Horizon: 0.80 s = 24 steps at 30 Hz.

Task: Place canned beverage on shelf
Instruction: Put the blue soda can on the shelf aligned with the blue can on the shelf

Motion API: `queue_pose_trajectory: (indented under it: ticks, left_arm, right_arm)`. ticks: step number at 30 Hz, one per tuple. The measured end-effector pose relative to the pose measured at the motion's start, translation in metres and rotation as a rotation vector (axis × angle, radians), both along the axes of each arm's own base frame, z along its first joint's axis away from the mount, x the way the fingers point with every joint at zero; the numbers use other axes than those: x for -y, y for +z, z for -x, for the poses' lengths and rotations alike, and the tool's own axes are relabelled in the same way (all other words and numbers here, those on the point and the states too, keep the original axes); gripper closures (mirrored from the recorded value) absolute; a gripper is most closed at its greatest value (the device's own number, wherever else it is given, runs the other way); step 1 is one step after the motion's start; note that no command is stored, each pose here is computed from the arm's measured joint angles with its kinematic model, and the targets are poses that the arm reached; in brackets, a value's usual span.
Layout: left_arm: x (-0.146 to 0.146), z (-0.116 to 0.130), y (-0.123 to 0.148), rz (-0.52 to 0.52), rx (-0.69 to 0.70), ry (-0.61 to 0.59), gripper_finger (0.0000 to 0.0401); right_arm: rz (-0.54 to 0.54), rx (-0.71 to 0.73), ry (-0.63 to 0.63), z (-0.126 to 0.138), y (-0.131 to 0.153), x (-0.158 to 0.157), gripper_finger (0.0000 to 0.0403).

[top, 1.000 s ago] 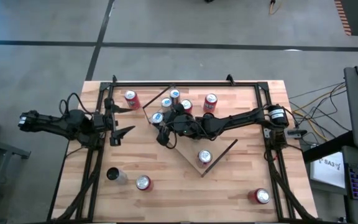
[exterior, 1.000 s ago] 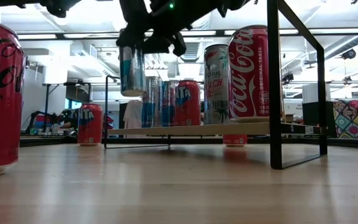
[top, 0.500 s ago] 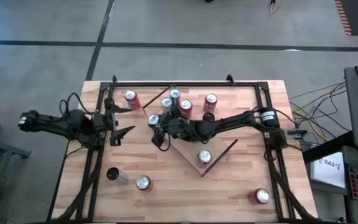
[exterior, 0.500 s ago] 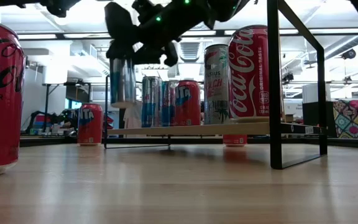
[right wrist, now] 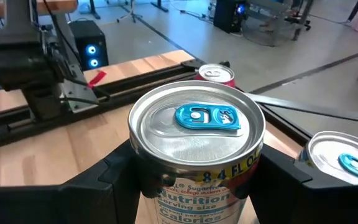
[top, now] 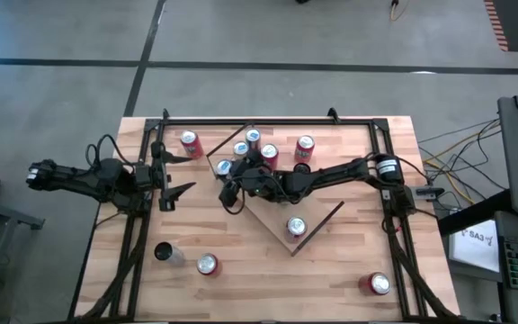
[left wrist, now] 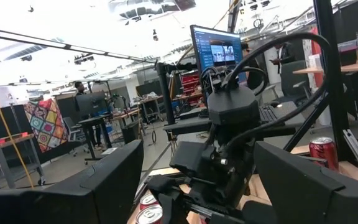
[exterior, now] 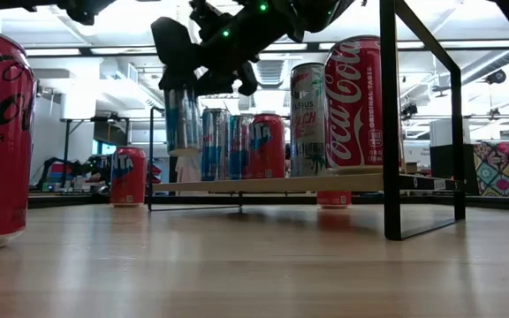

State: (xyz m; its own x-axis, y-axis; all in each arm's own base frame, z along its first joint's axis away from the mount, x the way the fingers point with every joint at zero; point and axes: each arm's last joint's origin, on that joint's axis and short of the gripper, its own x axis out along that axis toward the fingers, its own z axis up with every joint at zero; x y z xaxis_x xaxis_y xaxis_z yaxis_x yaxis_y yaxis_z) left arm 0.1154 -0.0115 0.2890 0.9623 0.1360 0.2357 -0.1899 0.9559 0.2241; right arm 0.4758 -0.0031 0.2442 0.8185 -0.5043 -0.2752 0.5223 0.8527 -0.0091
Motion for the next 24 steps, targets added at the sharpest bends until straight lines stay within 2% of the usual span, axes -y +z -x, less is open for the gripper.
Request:
queue_pose_trajectory:
  ticks: [10, 17, 24]
  left_arm:
    - [0.000, 0.000, 0.000, 0.000, 0.000, 0.000, 0.0110]
    - [0.000, 0.000, 0.000, 0.000, -0.002, 0.000, 0.0110]
    - [0.000, 0.000, 0.000, 0.000, -0.002, 0.000, 0.0111]
  right_arm:
    - [-0.080, 0.057, -0.110, 0.002, -0.005, 0.002, 0.0186]
    - [-0.041, -0.011, -0.066, -0.003, -0.020, 0.001, 0.0186]
    - [-0.032, -0.022, -0.066, -0.003, -0.023, 0.001, 0.0186]
